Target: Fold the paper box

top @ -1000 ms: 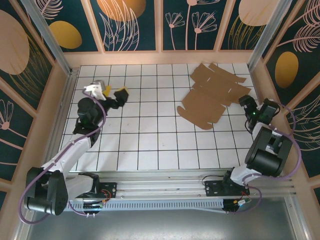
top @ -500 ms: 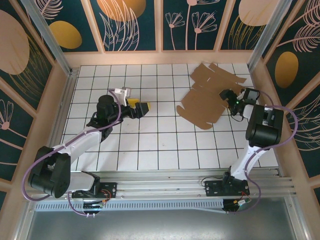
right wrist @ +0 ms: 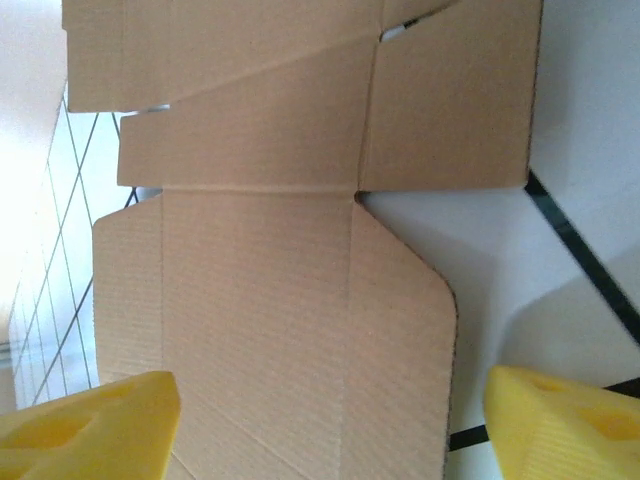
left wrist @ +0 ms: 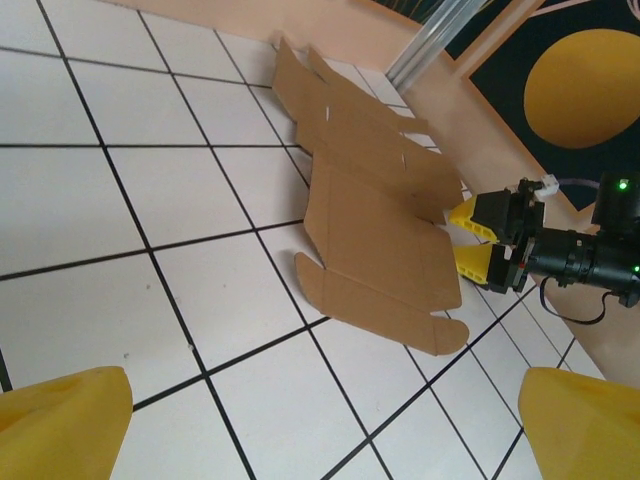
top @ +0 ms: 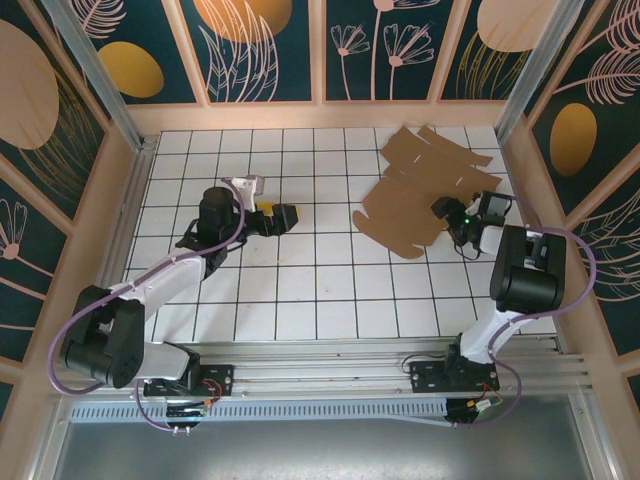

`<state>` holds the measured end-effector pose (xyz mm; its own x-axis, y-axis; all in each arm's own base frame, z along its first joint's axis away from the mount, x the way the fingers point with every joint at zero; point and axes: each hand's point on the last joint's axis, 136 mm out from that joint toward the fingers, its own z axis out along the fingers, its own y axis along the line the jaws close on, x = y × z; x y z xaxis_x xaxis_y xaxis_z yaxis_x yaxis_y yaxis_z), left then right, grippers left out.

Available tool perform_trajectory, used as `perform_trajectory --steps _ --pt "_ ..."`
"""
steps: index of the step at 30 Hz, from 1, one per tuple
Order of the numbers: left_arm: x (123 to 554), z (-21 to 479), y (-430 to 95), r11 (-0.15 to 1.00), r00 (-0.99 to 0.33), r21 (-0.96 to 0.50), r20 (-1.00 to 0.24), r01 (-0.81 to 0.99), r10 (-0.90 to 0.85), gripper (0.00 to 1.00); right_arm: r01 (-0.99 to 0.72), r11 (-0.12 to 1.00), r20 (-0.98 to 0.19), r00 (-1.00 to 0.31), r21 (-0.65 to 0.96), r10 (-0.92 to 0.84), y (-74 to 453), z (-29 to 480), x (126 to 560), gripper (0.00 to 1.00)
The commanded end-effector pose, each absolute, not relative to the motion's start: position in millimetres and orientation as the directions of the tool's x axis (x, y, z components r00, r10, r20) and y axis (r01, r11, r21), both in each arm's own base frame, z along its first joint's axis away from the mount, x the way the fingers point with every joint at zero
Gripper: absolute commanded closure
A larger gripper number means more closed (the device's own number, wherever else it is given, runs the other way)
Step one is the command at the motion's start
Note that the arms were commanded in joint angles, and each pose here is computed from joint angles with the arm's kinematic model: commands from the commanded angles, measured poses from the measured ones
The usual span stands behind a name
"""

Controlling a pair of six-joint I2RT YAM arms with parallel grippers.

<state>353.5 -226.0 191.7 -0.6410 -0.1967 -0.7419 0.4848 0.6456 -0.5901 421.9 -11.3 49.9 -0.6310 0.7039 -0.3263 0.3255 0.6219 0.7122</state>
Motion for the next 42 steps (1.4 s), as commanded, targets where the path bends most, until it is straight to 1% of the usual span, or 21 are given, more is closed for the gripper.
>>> perform_trajectory --steps 1,4,6,7,9,11,12,15,16,18,21,23,26,30,34,37,40,42 --pt "359 201 -232 0.620 -0.647 -0.613 -0.732 0.490 -0.214 0.01 0.331 0.623 -0.330 -0.625 0.708 0.707 -12 40 427 0.30" --pt "358 203 -230 0.629 -0.652 -0.613 -0.728 0.478 -0.214 0.01 0.311 0.623 -0.332 -0.634 0.717 0.698 -5 38 433 0.52" --pt "361 204 -224 0.651 -0.650 -0.621 -0.718 0.436 -0.250 0.01 0.268 0.659 -0.368 -0.656 0.703 0.659 3 42 437 0.71" --pt "365 202 -216 0.678 -0.651 -0.627 -0.704 0.384 -0.284 0.01 0.235 0.680 -0.393 -0.667 0.695 0.633 9 46 440 0.76" --pt "379 196 -192 0.756 -0.647 -0.619 -0.668 0.211 -0.367 0.01 0.138 0.717 -0.455 -0.688 0.683 0.566 26 60 443 0.87" --pt "391 196 -171 0.803 -0.636 -0.586 -0.662 0.109 -0.397 0.01 0.030 0.732 -0.502 -0.708 0.681 0.496 50 74 443 0.94" --pt "396 197 -163 0.813 -0.638 -0.576 -0.658 0.085 -0.400 0.01 -0.025 0.736 -0.525 -0.718 0.677 0.458 63 80 442 0.97" --pt "410 196 -144 0.785 -0.669 -0.617 -0.607 0.056 -0.429 0.01 -0.171 0.728 -0.575 -0.739 0.664 0.351 101 95 435 1.00" --pt "418 206 -141 0.768 -0.668 -0.636 -0.603 0.072 -0.437 0.01 -0.208 0.717 -0.582 -0.746 0.665 0.323 111 98 432 1.00" --pt "428 203 -136 0.764 -0.692 -0.640 -0.588 0.082 -0.419 0.01 -0.285 0.684 -0.592 -0.761 0.672 0.264 133 104 424 1.00" --pt "440 189 -137 0.785 -0.736 -0.612 -0.573 0.091 -0.361 0.01 -0.408 0.632 -0.618 -0.773 0.659 0.146 167 110 406 1.00" --pt "450 175 -138 0.783 -0.765 -0.618 -0.535 0.066 -0.358 0.01 -0.470 0.607 -0.633 -0.771 0.641 0.071 186 111 395 1.00" --pt "466 149 -137 0.769 -0.788 -0.640 -0.480 0.014 -0.385 0.01 -0.526 0.575 -0.634 -0.773 0.627 -0.015 208 110 381 1.00" --pt "489 121 -140 0.751 -0.805 -0.661 -0.437 -0.016 -0.402 0.04 -0.539 0.531 -0.612 -0.790 0.653 -0.050 219 108 371 1.00" --pt "503 90 -135 0.773 -0.816 -0.630 -0.410 -0.070 -0.408 0.10 -0.553 0.504 -0.605 -0.793 0.664 -0.073 225 108 364 1.00" --pt "503 80 -140 0.748 -0.822 -0.661 -0.393 -0.059 -0.413 0.15 -0.547 0.504 -0.603 -0.795 0.668 -0.065 226 107 364 1.00" --pt "503 81 -156 0.684 -0.828 -0.729 -0.396 0.019 -0.398 0.28 -0.550 0.492 -0.602 -0.796 0.675 -0.063 228 106 362 1.00" --pt "504 82 -161 0.662 -0.825 -0.747 -0.410 0.060 -0.388 0.37 -0.544 0.493 -0.596 -0.801 0.679 -0.063 229 104 362 1.00"
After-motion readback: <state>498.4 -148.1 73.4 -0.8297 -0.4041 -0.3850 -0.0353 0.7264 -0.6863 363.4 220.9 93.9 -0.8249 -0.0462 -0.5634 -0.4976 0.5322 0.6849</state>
